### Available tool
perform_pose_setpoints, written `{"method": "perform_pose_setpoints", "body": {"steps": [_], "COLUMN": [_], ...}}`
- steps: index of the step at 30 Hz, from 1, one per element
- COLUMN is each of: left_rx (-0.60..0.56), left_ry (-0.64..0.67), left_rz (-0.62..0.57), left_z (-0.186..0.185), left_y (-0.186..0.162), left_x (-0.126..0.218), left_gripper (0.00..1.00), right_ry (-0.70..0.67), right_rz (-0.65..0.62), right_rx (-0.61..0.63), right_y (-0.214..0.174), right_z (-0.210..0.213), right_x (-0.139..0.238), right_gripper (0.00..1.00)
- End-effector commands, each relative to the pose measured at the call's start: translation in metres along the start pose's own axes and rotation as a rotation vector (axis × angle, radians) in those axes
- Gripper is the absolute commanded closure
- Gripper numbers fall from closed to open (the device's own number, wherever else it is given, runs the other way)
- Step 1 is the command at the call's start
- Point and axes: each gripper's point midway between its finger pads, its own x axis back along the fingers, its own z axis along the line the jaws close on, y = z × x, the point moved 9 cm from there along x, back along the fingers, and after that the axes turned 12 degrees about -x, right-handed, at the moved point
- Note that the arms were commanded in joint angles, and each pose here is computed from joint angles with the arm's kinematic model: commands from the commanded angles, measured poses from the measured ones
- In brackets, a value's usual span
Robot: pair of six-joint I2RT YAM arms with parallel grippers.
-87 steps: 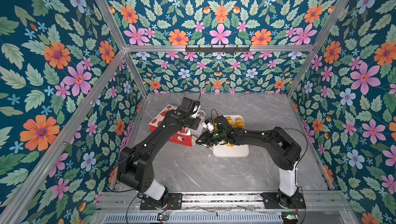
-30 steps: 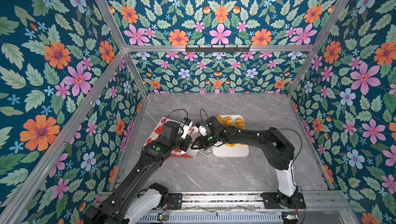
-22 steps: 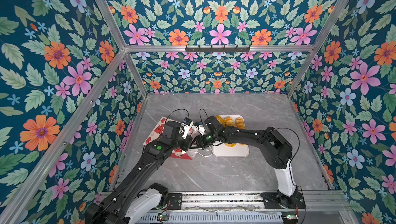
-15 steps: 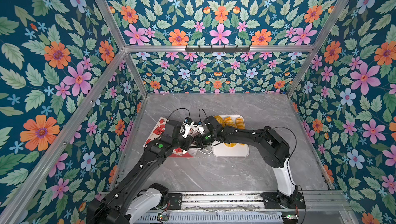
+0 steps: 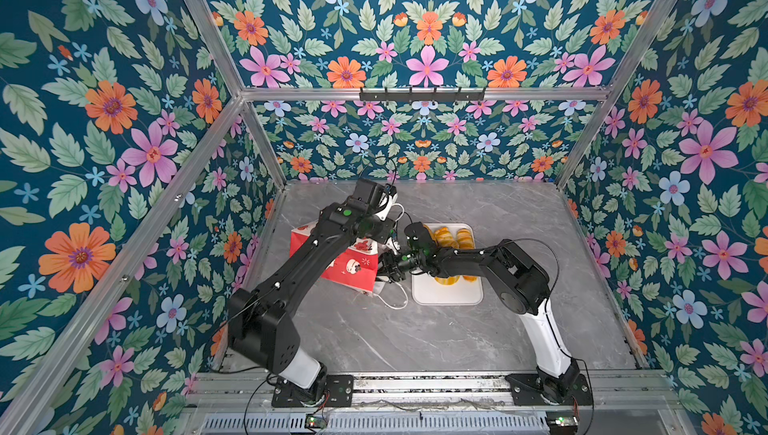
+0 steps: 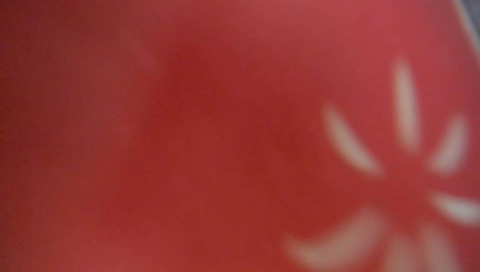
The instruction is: Take the fake bread out of the paper bag
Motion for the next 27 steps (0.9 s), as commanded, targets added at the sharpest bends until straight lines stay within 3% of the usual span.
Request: {"method": "perform_pose_setpoints", "body": {"steps": [1,12,19,27], "left_rx": [-0.032,-0.021,-0.027,-0.064], "left_ry": [-0.012,-0.049,-0.012,0.007], "left_rz": [0.086,0.191,-0.021,-0.175], "left_z": [0.003,0.002,-0.004,-0.02], "left_y": [0.007,0.003,-0.007,-0.052], "left_x": [-0.008,-0.028,0.004,0.035], "left_gripper": [1.0,1.0,1.0,1.0], "right_ry": [0.054,-0.008,-0.156,-0.282], "right_rz": [0.03,-0.016,-0.095,-0.155], "right_rx": [0.058,0.072,0.102,0.135], "right_y": [-0.004,-0.01,-0.019,-0.027], "right_z": [0.019,0.021,0.021,0.029], "right_x": [0.003,0.011,0.024,0.038], "right_gripper": [0.56,0.56,0.57,0.57]}}
